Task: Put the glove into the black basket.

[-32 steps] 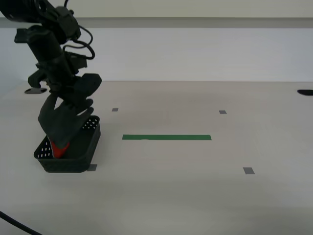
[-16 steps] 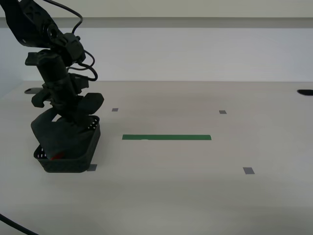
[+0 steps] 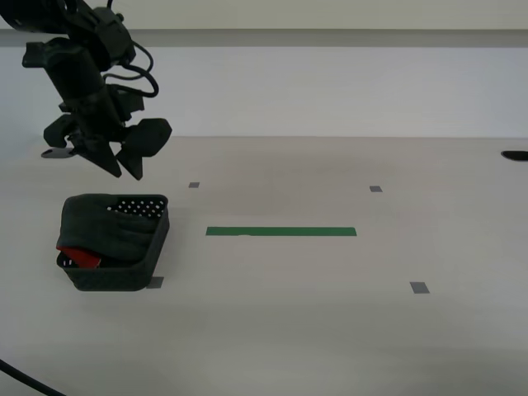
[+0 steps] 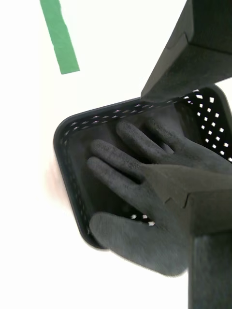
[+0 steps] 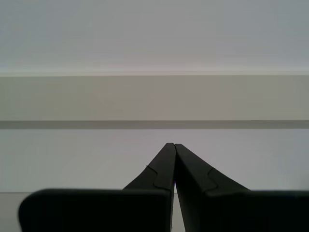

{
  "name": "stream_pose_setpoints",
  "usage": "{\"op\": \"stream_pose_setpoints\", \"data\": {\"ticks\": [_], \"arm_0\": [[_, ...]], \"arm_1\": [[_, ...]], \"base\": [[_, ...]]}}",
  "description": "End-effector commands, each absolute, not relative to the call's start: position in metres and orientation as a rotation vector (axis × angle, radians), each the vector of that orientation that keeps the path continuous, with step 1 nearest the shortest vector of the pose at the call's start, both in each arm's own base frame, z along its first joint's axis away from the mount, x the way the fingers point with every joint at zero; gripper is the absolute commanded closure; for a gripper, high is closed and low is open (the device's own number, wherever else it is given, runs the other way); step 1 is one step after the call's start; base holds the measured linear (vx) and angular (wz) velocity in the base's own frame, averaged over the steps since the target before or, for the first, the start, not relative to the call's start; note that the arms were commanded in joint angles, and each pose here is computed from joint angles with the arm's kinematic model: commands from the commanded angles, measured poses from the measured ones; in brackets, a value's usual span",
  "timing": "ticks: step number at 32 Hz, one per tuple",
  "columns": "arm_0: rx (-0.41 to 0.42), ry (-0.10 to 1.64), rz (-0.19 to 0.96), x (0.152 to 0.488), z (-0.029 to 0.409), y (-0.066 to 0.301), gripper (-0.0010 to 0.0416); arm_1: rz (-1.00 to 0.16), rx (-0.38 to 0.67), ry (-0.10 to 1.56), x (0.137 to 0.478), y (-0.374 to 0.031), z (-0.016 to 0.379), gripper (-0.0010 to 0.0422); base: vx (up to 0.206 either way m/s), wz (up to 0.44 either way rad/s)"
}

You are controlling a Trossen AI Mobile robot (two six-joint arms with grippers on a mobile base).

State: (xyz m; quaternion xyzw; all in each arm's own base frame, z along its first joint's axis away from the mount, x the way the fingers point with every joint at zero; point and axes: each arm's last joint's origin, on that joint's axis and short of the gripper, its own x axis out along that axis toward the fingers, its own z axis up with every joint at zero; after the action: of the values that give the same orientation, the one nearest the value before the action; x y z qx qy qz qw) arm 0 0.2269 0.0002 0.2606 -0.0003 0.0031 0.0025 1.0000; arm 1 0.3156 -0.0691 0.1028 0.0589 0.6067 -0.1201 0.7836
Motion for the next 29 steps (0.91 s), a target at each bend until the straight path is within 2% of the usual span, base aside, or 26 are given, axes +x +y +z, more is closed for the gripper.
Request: {"op": "stream_pose_setpoints", "data": {"ticks": [1,2,3,5,7,29], "arm_0": [[0.0,0.002,0.004,0.227,0.2613,0.0002,0.0405],[-0.001,0.002,0.004,0.227,0.2612,0.0002,0.0405],[-0.001,0.002,0.004,0.227,0.2613,0.0003,0.0405],[-0.001,0.002,0.004,0.227,0.2613,0.0002,0.0405],[-0.001,0.002,0.004,0.227,0.2613,0.0003,0.0405],[-0.001,0.002,0.004,0.227,0.2613,0.0003,0.0405]], "arm_1": [[-0.244,0.105,1.286,0.3149,-0.069,0.1137,0.0286],[-0.241,0.104,1.289,0.3131,-0.0686,0.1173,0.0354],[-0.241,0.104,1.291,0.313,-0.0686,0.1173,0.0385],[-0.241,0.104,1.294,0.3128,-0.0685,0.1172,0.042],[-0.24,0.103,1.291,0.313,-0.0686,0.1172,0.0404],[-0.242,0.103,1.283,0.3137,-0.0688,0.1174,0.0404]], "base": [[0.0,0.0],[0.0,0.0],[0.0,0.0],[0.0,0.0],[0.0,0.0],[0.0,0.0]]}}
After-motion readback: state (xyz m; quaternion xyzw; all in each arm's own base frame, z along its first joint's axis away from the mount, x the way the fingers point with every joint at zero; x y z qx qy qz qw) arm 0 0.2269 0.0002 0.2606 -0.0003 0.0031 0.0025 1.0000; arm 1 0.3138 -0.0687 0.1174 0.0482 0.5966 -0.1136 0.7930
